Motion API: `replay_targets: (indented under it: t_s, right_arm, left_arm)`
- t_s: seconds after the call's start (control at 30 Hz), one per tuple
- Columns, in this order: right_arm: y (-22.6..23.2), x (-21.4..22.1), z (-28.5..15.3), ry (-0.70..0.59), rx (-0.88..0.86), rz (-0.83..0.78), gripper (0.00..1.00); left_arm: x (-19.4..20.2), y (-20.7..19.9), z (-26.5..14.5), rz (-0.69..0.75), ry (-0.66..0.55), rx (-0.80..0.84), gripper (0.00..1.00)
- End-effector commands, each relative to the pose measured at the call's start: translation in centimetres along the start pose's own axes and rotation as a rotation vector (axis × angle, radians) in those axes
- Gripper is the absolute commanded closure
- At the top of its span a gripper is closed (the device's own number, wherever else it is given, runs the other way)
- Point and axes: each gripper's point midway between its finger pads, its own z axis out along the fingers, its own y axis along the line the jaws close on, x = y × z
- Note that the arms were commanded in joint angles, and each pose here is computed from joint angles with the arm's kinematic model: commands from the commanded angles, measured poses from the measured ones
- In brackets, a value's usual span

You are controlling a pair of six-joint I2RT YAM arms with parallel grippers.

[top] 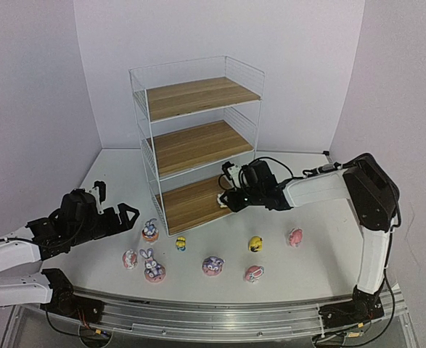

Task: Place and organize the plastic toys onto the shelf

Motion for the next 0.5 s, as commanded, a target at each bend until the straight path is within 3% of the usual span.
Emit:
replay_targets:
  t_s: [0.0, 0.3, 0.47]
  right_arm:
    - [-0.26, -2.40, 0.59, -0.065, 0.003, 0.015, 0.82]
    - [-0.45, -2.06, 1.01, -0.054, 0.009, 0.023, 0.76]
    - [-0.51, -1.80, 1.17, -0.045, 0.011, 0.026, 0.68]
  left_arm:
    - [-1.03, -0.54, -0.22, 0.014, -0.026, 0.000, 0.00]
    - [-1.06, -0.56, -0.11, 0.017, -0.027, -0.001, 0.00]
    - [-1.05, -0.50, -0.13, 0.017, -0.027, -0.004, 0.00]
